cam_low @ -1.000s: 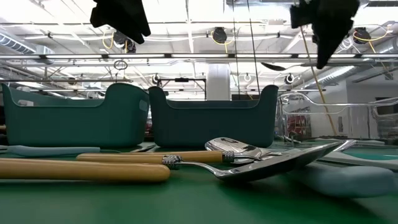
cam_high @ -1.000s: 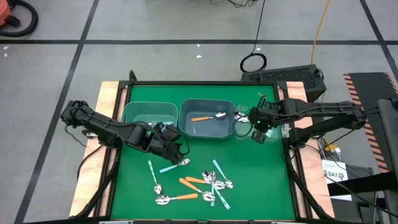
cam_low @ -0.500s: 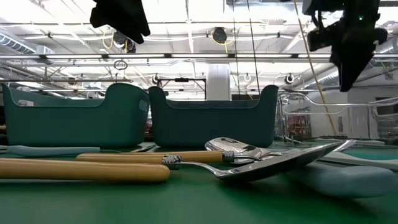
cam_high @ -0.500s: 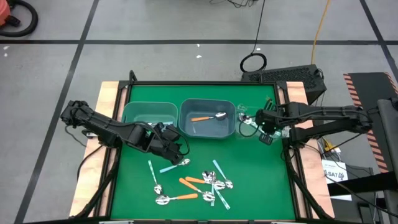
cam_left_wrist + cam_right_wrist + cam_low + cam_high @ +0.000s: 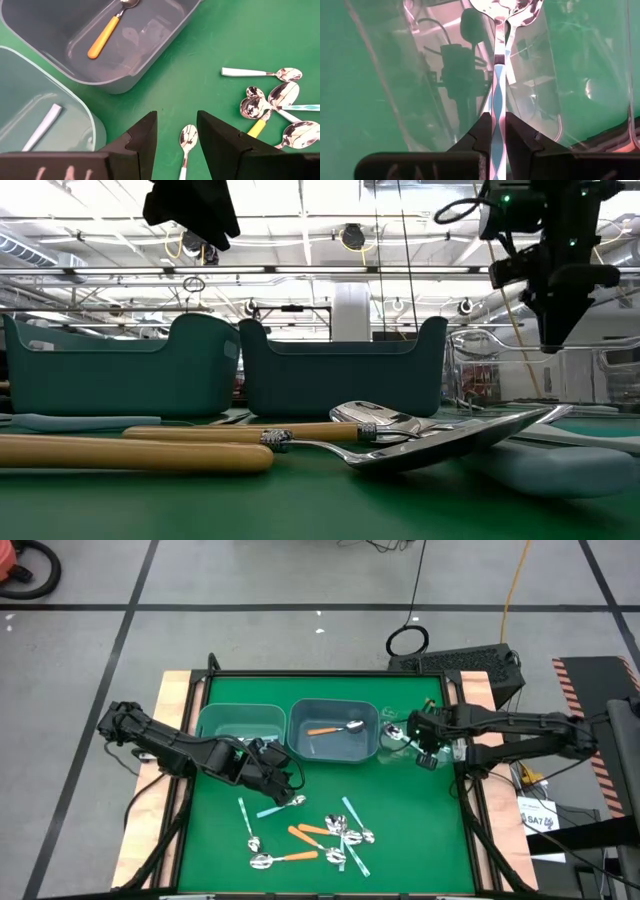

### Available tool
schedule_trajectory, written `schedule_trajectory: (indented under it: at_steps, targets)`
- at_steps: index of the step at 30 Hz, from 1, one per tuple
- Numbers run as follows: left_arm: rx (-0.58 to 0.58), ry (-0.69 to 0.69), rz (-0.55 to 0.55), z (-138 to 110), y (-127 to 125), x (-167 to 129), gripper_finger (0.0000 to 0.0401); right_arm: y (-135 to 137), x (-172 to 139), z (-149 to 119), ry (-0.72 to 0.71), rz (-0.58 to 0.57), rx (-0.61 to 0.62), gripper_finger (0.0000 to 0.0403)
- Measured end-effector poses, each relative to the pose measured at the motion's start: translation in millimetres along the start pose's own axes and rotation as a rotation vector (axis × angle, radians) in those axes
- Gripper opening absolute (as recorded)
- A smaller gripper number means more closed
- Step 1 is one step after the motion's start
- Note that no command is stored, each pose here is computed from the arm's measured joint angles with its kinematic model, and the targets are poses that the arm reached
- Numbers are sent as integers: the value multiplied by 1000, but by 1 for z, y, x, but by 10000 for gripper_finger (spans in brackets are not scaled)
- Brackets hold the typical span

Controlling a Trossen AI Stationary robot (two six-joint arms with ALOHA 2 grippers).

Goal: Sort silverware by color (type)
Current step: Put the white spoon into the transparent bin

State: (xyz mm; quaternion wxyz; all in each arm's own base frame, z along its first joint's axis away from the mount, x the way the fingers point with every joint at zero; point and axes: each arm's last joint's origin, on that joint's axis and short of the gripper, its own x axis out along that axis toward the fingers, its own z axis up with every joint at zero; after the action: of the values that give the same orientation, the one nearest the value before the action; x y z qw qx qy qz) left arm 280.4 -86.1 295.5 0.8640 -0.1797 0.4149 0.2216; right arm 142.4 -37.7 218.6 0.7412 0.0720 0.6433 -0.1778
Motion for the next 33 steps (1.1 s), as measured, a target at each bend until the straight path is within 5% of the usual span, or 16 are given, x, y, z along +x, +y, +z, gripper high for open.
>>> schedule_trajectory:
  at_steps: [33]
  targets:
    - [-10, 0, 1, 0, 0, 0, 145, -17, 45, 21, 245, 36, 102, 42]
